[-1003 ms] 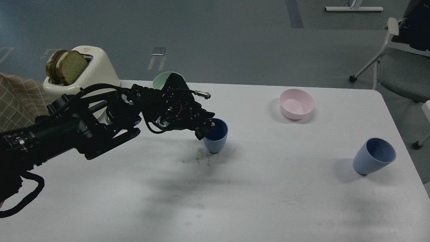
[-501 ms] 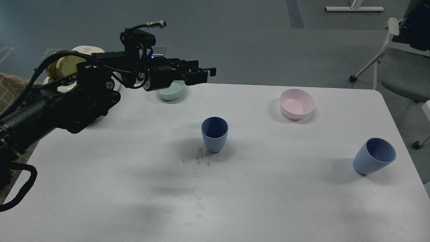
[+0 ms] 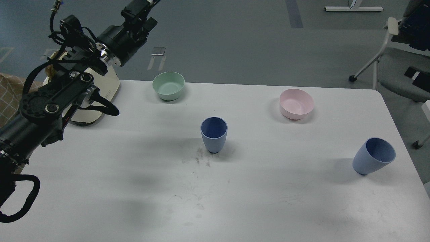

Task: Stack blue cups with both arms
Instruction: 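Raise the left gripper away from the placed cup, then reach the right gripper to the other blue cup and grasp it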

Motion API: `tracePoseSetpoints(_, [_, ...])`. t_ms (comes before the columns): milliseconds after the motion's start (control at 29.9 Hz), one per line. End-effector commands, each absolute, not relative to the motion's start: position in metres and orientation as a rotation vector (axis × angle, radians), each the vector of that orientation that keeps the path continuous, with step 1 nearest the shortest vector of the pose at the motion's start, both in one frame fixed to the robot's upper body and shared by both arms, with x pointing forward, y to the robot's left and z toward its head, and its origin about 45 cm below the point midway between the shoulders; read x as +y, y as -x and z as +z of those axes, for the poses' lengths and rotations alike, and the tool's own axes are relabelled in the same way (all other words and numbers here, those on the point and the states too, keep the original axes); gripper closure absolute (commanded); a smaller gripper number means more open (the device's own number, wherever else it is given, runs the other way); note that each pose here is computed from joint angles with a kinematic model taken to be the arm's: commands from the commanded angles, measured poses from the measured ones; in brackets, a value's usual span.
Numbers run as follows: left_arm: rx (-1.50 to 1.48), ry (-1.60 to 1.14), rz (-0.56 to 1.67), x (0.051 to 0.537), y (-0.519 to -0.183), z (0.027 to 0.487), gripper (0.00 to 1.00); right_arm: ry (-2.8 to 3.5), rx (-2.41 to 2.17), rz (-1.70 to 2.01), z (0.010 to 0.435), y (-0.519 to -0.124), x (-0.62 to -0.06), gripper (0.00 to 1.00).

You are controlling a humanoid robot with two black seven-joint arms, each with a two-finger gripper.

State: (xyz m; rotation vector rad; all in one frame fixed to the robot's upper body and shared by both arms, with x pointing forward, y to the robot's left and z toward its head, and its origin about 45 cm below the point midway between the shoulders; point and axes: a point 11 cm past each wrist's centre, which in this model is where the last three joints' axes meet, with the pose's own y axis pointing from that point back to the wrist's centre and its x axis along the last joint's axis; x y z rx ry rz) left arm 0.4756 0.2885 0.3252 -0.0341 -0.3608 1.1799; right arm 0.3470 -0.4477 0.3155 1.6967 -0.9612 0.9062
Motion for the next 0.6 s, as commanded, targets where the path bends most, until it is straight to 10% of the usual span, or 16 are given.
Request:
tracePoseSetpoints(0, [-0.199,0.211,1.265,0.305,-0.478,0.334,0.03,-1.710,-0.899,0.877,0.296,-0.345,-0.441,0.00])
tracePoseSetpoints(568, [-0.084,0.351,1.271,0.291,-0.482,0.337,0.02,-1.634,-0.628,0.729,0.210,-0.309,-0.445,0.00])
